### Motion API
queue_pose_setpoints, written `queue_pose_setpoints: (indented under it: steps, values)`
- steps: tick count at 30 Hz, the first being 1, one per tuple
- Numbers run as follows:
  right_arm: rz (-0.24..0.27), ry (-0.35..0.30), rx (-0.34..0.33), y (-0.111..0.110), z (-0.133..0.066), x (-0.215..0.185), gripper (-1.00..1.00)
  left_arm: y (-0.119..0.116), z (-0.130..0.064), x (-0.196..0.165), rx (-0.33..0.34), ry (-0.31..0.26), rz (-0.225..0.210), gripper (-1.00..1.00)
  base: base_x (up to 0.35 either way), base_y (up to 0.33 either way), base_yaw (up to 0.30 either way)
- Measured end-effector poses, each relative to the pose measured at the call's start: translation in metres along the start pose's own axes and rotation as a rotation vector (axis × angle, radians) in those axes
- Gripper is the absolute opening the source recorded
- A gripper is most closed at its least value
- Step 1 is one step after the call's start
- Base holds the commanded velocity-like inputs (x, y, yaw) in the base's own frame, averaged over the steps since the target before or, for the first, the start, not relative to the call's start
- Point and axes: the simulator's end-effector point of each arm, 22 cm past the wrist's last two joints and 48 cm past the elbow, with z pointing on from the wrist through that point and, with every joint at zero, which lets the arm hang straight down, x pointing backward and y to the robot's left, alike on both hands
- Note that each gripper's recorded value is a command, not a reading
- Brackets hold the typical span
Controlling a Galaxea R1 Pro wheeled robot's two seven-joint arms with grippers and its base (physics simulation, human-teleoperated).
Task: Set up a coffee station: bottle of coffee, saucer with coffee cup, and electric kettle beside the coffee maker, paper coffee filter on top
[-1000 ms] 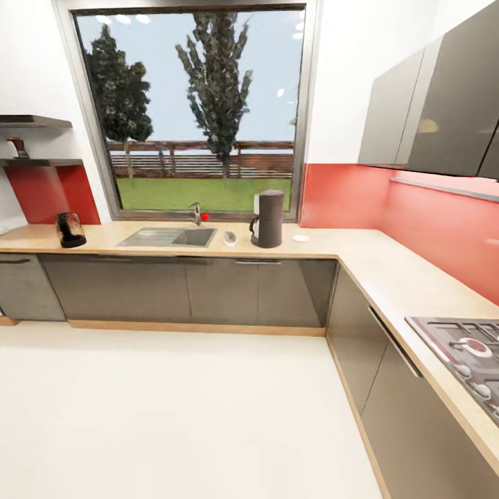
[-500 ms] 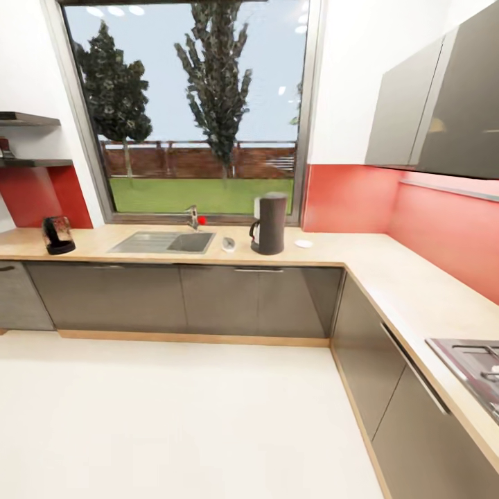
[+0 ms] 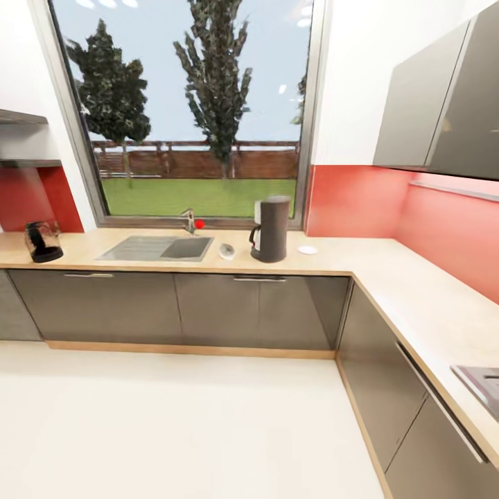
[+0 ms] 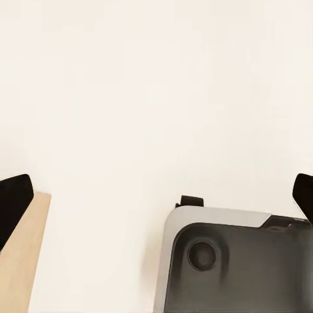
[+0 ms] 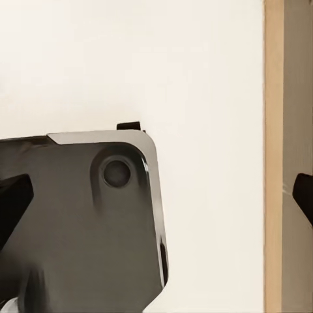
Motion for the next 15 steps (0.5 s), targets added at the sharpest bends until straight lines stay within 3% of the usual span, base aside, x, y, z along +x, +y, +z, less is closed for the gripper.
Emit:
queue_pose_setpoints:
  steps: [15]
  values:
    - [-0.027, 0.023, -0.007, 0.0021, -0.0008, 0.0091, 1.00, 0.0000, 0.0000, 0.0000, 0.000, 0.000, 0.000, 1.00, 0.339, 0.000, 0.000]
